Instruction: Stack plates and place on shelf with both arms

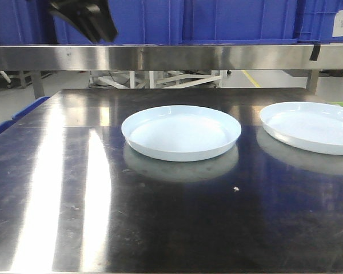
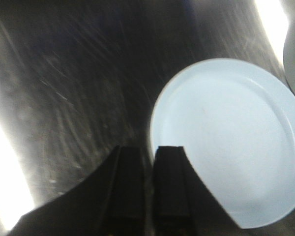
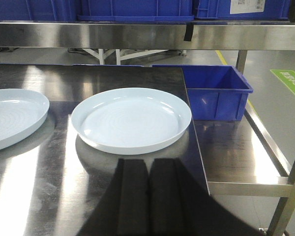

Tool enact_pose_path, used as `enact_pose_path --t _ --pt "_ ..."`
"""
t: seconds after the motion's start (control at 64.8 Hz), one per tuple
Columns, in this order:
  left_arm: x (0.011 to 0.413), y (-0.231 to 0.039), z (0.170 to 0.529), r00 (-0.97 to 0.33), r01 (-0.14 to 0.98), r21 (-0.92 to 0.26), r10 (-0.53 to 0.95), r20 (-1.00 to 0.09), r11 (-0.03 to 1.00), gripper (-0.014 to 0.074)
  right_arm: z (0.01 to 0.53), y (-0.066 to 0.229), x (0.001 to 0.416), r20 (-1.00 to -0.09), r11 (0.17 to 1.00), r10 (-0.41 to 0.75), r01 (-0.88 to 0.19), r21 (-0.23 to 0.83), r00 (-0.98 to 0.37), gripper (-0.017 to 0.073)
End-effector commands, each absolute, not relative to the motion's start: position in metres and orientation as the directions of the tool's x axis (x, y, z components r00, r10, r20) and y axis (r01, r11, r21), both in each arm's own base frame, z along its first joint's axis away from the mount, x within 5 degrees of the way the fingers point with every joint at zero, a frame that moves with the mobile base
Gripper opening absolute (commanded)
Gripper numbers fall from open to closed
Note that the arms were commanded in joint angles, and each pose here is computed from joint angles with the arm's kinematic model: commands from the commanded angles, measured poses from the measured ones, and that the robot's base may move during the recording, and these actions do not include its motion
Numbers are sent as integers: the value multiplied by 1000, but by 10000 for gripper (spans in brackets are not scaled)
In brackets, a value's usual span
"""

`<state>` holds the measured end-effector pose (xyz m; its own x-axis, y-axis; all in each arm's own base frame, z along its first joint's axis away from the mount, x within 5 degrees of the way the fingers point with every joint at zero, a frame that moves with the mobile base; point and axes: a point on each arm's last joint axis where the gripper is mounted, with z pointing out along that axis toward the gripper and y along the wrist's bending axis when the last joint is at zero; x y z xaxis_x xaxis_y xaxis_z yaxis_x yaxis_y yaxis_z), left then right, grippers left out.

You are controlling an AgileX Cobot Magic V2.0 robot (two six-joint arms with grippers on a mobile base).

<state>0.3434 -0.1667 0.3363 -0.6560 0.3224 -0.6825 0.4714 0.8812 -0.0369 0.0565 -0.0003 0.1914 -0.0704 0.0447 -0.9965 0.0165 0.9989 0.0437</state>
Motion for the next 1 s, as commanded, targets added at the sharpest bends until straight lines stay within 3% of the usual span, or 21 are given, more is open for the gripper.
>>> enact_pose_path --t 0.0,0.34,0.633,0.988 --pt "321 -156 374 -483 466 6 260 -836 885 86 200 -1 55 -999 999 37 17 38 33 55" --pt "231 -96 353 -181 403 104 191 -965 909 86 200 -1 55 -999 999 37 17 38 33 55" --pt "149 -27 323 -94 191 113 133 -987 975 86 200 -1 55 -999 999 37 17 38 33 55" --pt "110 -12 304 -29 115 116 120 -992 987 86 200 -1 55 -999 999 37 17 38 33 55"
